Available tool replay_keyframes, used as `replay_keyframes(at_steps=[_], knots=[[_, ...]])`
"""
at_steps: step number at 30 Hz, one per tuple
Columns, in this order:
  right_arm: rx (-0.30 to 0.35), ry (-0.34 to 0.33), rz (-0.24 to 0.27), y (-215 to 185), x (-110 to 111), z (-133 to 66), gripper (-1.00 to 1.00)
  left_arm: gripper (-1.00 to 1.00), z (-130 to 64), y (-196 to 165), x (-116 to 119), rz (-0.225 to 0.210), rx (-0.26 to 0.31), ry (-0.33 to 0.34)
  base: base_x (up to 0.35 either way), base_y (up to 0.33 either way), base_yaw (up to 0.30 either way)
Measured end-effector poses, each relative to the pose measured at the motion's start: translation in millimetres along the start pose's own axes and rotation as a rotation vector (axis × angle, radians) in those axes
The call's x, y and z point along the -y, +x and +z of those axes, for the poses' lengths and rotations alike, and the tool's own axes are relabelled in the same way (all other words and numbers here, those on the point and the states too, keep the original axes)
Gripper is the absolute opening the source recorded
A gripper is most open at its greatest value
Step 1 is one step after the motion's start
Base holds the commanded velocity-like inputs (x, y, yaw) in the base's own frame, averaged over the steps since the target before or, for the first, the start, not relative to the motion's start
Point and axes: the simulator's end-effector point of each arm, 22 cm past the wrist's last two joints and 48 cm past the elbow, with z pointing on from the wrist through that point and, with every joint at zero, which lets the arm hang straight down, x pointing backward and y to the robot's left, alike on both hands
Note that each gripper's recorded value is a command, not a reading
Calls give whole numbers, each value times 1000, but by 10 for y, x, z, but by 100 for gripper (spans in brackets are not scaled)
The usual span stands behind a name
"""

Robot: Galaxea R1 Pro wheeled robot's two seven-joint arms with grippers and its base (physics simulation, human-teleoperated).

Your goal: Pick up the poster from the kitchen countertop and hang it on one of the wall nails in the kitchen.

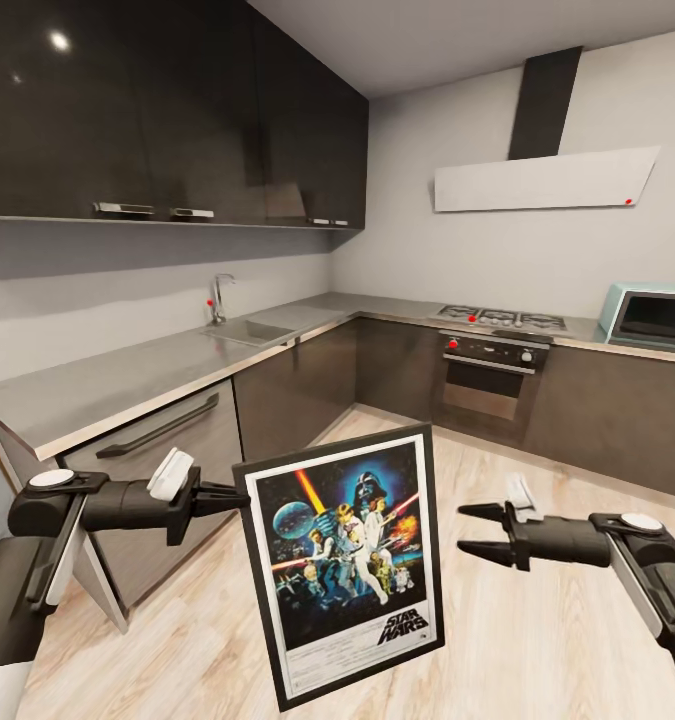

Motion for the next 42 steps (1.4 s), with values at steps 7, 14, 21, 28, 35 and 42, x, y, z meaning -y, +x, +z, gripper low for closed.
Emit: replay_keyframes(at_steps=[7, 14, 21, 28, 35, 42], knots=[[-25, -26, -1, 67, -65, 87, 100, -100, 3, -5, 6, 1, 1, 1, 0, 0, 0], [-60, -63, -3, 162, -160, 213, 100, -100, 6, -9, 13, 4, 0, 2, 0, 0, 0], [-59, -68, -8, 137, -167, 238, 100, -100, 6, -9, 13, 4, 0, 2, 0, 0, 0], [-66, -78, -19, 106, -182, 276, 100, -100, 9, -10, 13, 8, -1, 2, 0, 0, 0], [-68, -81, -20, 109, -186, 285, 100, -100, 7, -11, 12, 8, -2, 2, 0, 0, 0], [-68, -79, -18, 112, -178, 285, 100, -100, 4, -12, 11, 8, -2, 2, 0, 0, 0]])
